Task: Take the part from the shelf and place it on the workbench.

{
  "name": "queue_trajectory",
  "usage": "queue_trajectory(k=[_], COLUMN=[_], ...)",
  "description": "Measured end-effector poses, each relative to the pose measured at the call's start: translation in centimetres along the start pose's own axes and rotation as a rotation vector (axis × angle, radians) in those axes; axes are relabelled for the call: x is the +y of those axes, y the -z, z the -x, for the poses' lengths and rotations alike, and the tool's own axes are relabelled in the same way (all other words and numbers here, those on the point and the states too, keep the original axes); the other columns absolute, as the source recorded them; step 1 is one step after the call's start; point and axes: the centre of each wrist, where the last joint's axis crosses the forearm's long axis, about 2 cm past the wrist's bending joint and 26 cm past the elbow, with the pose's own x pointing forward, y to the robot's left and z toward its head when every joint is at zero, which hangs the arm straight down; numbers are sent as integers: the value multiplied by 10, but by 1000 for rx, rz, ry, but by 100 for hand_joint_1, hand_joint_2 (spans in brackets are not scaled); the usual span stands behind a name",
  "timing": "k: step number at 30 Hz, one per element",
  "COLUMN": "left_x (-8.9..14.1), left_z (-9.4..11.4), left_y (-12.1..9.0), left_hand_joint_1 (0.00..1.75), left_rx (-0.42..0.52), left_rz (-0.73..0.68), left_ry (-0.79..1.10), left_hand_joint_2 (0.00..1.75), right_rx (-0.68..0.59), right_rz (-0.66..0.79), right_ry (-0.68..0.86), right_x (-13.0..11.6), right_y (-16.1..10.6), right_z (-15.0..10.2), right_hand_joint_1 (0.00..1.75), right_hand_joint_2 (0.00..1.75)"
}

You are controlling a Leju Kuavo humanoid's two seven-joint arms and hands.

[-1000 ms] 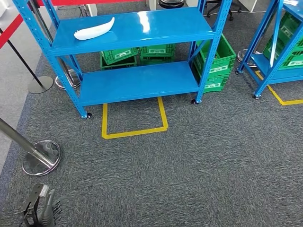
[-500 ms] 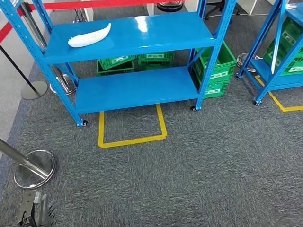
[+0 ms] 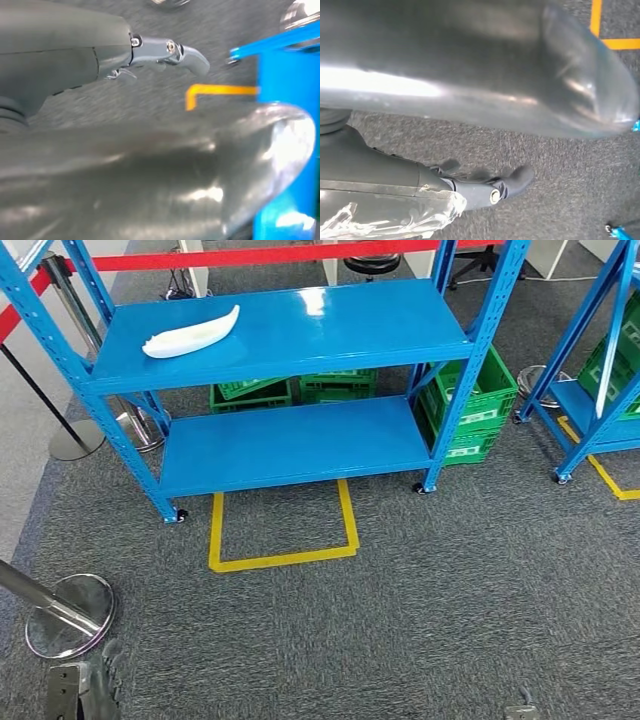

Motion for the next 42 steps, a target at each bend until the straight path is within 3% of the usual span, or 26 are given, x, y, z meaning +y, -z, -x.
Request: queue_trajectory(k=[3,5,14,42], left_x=[3,5,9,4], left_z=[-2,-2,11,17], left_y=[15,18,11,10], left_hand_joint_1=[0,0,0,0], left_rx=[-62,-56,43,86], left_rz=[-4,-13,-84,-147], left_ry=[65,89,43,-10], left_hand_joint_2=[0,0,0,0], right_rx=[-38,-59,-38,-52], right_rz=[44,78,135,204], right_ry=[19,7,7,25], right_x=[-3,-6,-7,-8], right_y=[7,11,4,3], right_z=[-11,-17,-21,-27], right_hand_joint_1=[0,0,0,0], right_hand_joint_2=[0,0,0,0])
